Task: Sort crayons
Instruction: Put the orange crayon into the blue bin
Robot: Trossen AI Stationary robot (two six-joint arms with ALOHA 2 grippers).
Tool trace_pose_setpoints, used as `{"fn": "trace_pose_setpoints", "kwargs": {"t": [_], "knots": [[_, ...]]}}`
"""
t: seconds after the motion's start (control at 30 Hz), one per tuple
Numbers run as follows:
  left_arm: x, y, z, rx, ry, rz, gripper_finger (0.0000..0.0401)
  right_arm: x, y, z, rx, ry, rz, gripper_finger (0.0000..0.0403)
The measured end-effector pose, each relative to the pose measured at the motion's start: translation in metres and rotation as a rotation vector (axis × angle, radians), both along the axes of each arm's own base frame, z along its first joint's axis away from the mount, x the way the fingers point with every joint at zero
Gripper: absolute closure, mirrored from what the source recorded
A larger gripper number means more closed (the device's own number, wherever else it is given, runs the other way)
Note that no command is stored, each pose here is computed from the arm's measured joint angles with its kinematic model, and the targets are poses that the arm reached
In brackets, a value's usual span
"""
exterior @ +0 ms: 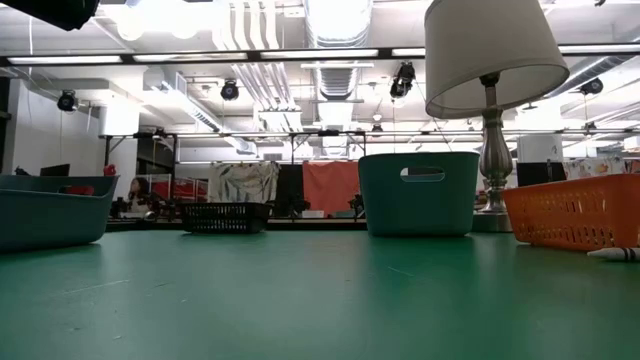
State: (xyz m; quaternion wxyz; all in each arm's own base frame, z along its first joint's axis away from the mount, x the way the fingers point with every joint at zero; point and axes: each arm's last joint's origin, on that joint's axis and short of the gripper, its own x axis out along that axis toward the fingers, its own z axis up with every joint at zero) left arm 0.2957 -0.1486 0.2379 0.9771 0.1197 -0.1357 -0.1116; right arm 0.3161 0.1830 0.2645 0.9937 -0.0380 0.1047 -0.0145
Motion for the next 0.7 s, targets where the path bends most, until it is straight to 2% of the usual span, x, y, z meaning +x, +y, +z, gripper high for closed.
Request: {"fn": "trace_pose_setpoints", "kwargs": {"t": [0.27,0.7], "knots": [[0.002,0.004,0.0,0.024,-0.006,0.027,0.0258,0.001,-0.001,0.001,-0.047,-0.011,0.008,0.039],[0.007,0.015,0.0,-0.035,0.009,0.055,0.026,0.012,-0.01,-0.001,-0.117,-0.048,-0.014,0.039]]}}
